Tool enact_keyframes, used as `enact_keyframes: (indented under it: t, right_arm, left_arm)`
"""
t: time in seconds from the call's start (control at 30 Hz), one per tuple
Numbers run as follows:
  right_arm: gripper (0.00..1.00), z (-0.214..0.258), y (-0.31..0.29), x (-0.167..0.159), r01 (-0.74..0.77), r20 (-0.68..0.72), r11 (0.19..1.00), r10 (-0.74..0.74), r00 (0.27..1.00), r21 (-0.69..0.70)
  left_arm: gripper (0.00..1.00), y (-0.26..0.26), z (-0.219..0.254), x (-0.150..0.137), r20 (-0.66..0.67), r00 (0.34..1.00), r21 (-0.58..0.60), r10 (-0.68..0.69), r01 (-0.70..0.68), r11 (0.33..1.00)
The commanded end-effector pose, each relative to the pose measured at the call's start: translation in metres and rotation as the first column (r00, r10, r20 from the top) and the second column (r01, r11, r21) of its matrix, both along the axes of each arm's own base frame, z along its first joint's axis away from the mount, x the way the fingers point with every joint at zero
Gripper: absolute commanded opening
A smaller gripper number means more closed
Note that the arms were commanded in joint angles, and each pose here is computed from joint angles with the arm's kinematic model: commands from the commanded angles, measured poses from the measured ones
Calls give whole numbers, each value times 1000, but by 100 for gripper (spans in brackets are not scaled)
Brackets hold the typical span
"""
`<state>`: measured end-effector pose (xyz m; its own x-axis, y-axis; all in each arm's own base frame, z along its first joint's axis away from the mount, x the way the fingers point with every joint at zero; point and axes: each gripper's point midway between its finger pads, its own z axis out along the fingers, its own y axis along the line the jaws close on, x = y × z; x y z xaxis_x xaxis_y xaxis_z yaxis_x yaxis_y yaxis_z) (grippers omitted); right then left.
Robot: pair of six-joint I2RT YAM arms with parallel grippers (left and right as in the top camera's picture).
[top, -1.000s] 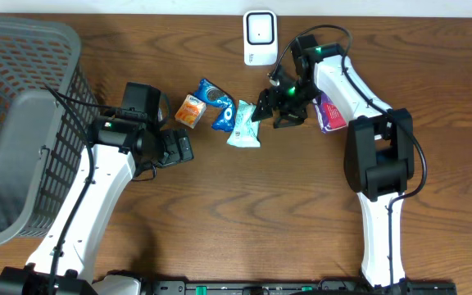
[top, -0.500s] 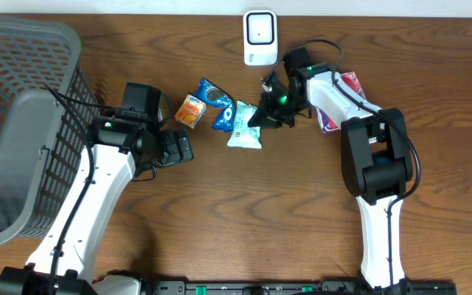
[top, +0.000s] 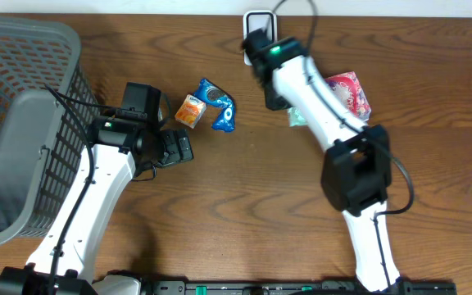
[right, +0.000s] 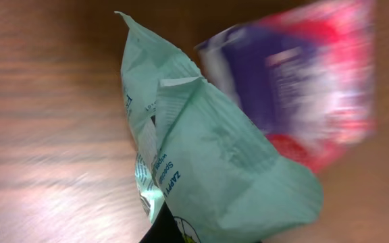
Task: Scan the item barcode
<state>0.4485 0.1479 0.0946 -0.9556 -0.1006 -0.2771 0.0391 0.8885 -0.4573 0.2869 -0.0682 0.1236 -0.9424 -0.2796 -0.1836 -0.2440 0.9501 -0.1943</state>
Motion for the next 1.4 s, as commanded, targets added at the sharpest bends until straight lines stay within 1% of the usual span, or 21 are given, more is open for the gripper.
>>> enact_keyframes:
  t: [0.0,0.1,0.23,0.3,0.33,0.37,0.43,0.47,0.5,0.53,0.57,0.6,0.67,0.77,0.83,0.87,0.97,1.07,1.13,1.23,1.37]
  right_arm:
    - [1,26,-4,11,23,198,963,32,980,-269]
    - [1,3,18,10,-25,184,955,82,979,-295]
    - [1,-45,30,2,-77,96,939,115,989,-337]
    - [1,-64,38,-6,-97,45,948,116,992,-303]
    - [1,-76,47,-14,-110,5,962,114,993,-248]
    - [6,-83,58,-19,-118,-17,974,117,993,-195]
    - [23,-85,77,-25,-126,-39,987,123,992,-102]
    - [27,-84,81,-26,-127,-42,989,124,991,-81]
    - [38,-81,88,-26,-126,-47,991,124,991,-43]
    - [53,-74,98,-25,-125,-46,992,125,991,13]
    - [61,-66,106,-23,-128,-47,990,131,990,61]
    - [66,-55,112,-19,-133,-43,986,138,989,104]
    - [69,-31,114,-11,-124,-27,979,130,991,160]
    - [77,10,96,2,-92,-8,972,96,995,217]
    - [74,23,81,2,-109,-63,957,130,989,270]
    - [70,24,75,1,-110,-96,951,143,985,291]
    - [54,11,58,-11,-128,-241,908,238,941,399]
    - [45,-7,51,-22,-119,-332,865,310,891,488]
    - [46,-26,49,-29,-105,-383,848,341,858,520]
    - [53,-56,47,-34,-88,-418,852,340,843,516]
    - [52,-92,49,-39,-68,-433,860,321,842,506]
  left_arm:
    - [98,2,-3,-2,-11,1000,10,-3,3,1000]
    - [98,2,-3,-2,-11,1000,9,-2,3,1000]
    - [98,2,-3,-2,-11,1000,9,-2,3,1000]
    - [98,2,-3,-2,-11,1000,9,-2,3,1000]
    - [98,2,-3,-2,-11,1000,9,-2,3,1000]
    - [98,2,-3,-2,-11,1000,10,-3,3,1000]
    - [98,2,-3,-2,-11,1000,10,-3,3,1000]
    - [98,2,-3,-2,-11,1000,9,-2,3,1000]
    - [98,2,-3,-2,-11,1000,9,-2,3,1000]
    - [98,2,-3,-2,-11,1000,9,-2,3,1000]
    - [98,2,-3,-2,-11,1000,9,-2,3,1000]
    - [98,2,-3,-2,-11,1000,9,-2,3,1000]
    - [98,2,-3,-2,-11,1000,9,-2,3,1000]
    - [98,2,-3,-2,-11,1000,9,-2,3,1000]
    - [98,2,-3,-2,-11,1000,9,-2,3,1000]
    - [98,2,-3,-2,-11,1000,9,-2,3,1000]
    - [98,2,-3,-2,-11,1000,9,-2,3,1000]
    - [98,2,-3,-2,-11,1000,9,-2,3,1000]
    - [98,2,-3,-2,-11,1000,9,-2,3,1000]
    - [98,2,-3,-2,-11,1000,9,-2,3,1000]
    - [98,2,-3,-2,-11,1000,9,-2,3,1000]
